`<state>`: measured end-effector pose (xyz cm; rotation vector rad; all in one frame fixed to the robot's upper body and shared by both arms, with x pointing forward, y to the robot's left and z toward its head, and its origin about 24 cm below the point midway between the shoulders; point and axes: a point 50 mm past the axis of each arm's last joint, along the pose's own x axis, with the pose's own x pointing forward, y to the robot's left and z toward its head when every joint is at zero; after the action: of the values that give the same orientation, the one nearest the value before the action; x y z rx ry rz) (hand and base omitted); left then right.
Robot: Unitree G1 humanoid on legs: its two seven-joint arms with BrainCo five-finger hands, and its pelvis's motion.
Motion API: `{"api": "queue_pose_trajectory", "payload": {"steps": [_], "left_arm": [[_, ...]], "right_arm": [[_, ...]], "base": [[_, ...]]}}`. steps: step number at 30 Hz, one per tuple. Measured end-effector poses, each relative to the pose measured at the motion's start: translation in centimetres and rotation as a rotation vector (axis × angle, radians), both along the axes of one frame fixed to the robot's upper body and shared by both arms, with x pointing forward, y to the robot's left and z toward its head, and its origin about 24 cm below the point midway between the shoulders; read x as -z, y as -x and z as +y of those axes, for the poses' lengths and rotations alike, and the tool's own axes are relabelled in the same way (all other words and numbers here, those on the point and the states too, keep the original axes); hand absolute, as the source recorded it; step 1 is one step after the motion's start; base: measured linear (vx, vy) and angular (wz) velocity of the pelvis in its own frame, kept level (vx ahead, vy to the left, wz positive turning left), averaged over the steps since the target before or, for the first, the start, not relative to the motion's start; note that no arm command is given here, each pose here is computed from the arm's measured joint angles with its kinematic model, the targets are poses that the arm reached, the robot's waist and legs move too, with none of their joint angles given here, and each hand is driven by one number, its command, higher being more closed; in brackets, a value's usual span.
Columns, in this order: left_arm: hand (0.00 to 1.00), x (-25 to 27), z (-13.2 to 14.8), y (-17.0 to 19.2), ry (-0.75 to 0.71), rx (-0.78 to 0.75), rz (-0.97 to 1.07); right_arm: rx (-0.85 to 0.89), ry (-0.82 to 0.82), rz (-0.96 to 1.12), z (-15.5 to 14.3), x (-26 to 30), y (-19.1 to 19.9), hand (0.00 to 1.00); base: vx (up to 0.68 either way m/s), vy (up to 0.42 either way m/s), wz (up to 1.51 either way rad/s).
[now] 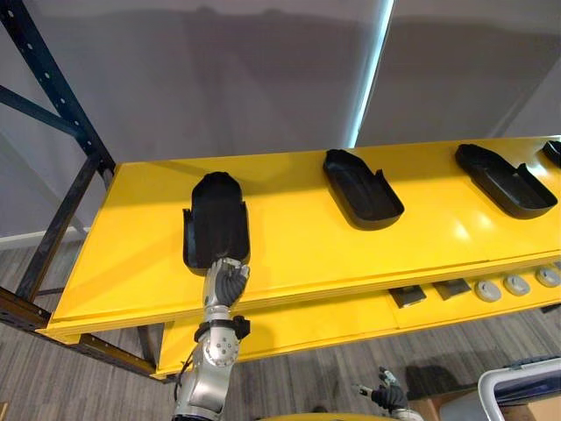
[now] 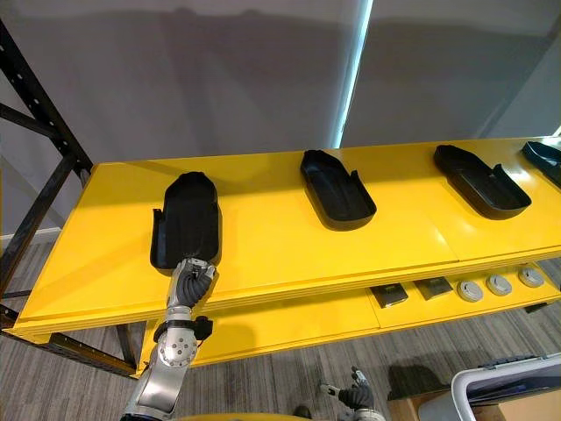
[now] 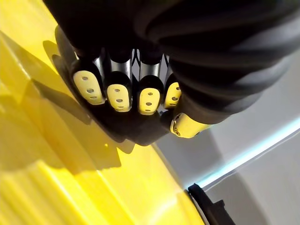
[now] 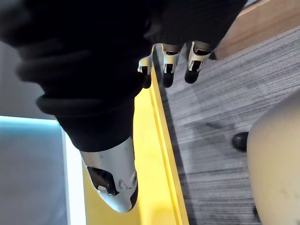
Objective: Walk over and take plastic housings, then place them on the shelf
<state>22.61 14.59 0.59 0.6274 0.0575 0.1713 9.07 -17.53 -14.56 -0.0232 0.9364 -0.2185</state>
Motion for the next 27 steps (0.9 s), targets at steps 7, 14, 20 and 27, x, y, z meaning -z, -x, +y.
{"api": "queue_pose_trajectory", "payload": {"steps": [7,14,20,27], "left_arm": [[1.00,-0.3,1.6,-1.5,-0.033,-0.060,-0.014],[1.00,-0.6,2.8,-2.8,-0.067,-0.081,-0.018],[1.00,-1.0,2.8,-2.8,-0.060,-0.086,-0.033],[1.00,-9.2,3.2,0.2,0.099,-0.100,-0.458]], "right_arm": [[-0.006,-0.002,0.005,0.0,0.0,-0.2,0.00],[-0.027,-0.011,0.014,0.1,0.2,-0.6,0.00],[-0.030,-0.012,0.024,0.2,0.4,-0.7,0.00],[-0.021,-0.009,0.029,0.2,0.5,-0.6,0.00]], "base": [[0.00,0.000,0.00],[-0.01,-0.014,0.00],[-0.04,-0.032,0.01],[-0.01,-0.018,0.08]]}}
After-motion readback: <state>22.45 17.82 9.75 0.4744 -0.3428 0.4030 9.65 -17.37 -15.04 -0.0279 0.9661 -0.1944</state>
